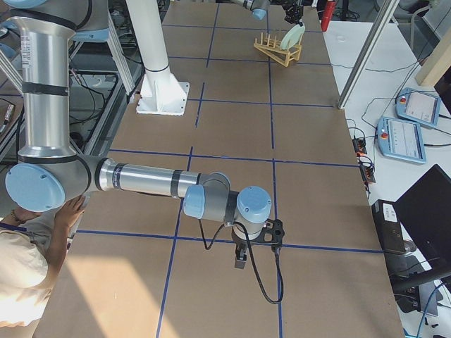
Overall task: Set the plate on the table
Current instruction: 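Grasp the rim of the pale green plate with the left gripper, then lift the plate up out of the rack with the left gripper, then carry the plate toward the robot and lower it flat onto the table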
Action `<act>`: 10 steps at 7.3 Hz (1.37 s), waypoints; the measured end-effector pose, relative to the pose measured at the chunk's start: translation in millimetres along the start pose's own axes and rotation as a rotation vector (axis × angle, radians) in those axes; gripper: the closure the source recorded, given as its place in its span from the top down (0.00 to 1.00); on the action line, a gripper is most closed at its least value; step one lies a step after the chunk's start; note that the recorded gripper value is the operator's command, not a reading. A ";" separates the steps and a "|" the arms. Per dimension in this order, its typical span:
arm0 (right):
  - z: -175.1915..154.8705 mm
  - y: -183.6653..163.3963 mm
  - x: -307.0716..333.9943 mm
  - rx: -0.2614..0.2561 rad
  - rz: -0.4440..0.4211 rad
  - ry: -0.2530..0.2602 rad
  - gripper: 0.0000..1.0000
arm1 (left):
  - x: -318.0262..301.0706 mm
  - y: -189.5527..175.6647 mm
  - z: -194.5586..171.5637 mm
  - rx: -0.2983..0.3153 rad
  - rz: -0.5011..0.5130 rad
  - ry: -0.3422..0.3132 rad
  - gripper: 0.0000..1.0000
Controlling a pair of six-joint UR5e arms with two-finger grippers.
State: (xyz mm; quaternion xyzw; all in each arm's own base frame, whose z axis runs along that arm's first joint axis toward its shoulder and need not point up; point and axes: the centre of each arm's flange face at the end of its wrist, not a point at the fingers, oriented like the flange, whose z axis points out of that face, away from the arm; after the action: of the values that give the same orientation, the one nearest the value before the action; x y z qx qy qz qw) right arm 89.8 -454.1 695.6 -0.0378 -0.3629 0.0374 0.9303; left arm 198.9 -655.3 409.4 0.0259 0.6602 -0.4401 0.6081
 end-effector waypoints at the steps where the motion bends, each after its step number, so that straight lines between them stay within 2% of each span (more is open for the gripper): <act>1: 0.0 0.0 0.0 0.000 0.000 0.000 1.00 | 5.9 -0.2 -4.6 0.001 0.004 0.012 0.00; 4: 0.0 0.0 0.0 0.000 0.000 0.000 1.00 | 58.1 -7.0 -45.8 0.016 0.017 0.110 0.00; 6: 0.0 0.0 0.0 0.000 0.000 0.000 1.00 | 105.8 2.7 -74.9 -0.013 -0.011 0.169 0.00; 7: 0.0 0.0 0.0 0.000 0.000 0.000 1.00 | 130.9 19.2 -79.8 -0.029 -0.027 0.163 0.00; 8: 0.0 0.0 0.0 0.000 0.000 0.000 1.00 | 162.1 43.7 -72.6 -0.029 -0.037 0.122 0.00; 10: 0.0 0.0 0.0 0.000 0.000 0.000 1.00 | 204.9 106.7 -31.6 -0.012 0.044 -0.048 0.00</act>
State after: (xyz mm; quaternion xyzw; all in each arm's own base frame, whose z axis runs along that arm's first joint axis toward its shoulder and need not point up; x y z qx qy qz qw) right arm 89.7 -454.1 695.6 -0.0379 -0.3629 0.0374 0.9303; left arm 181.9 -673.4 177.5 0.0263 0.6472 -0.4232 0.6335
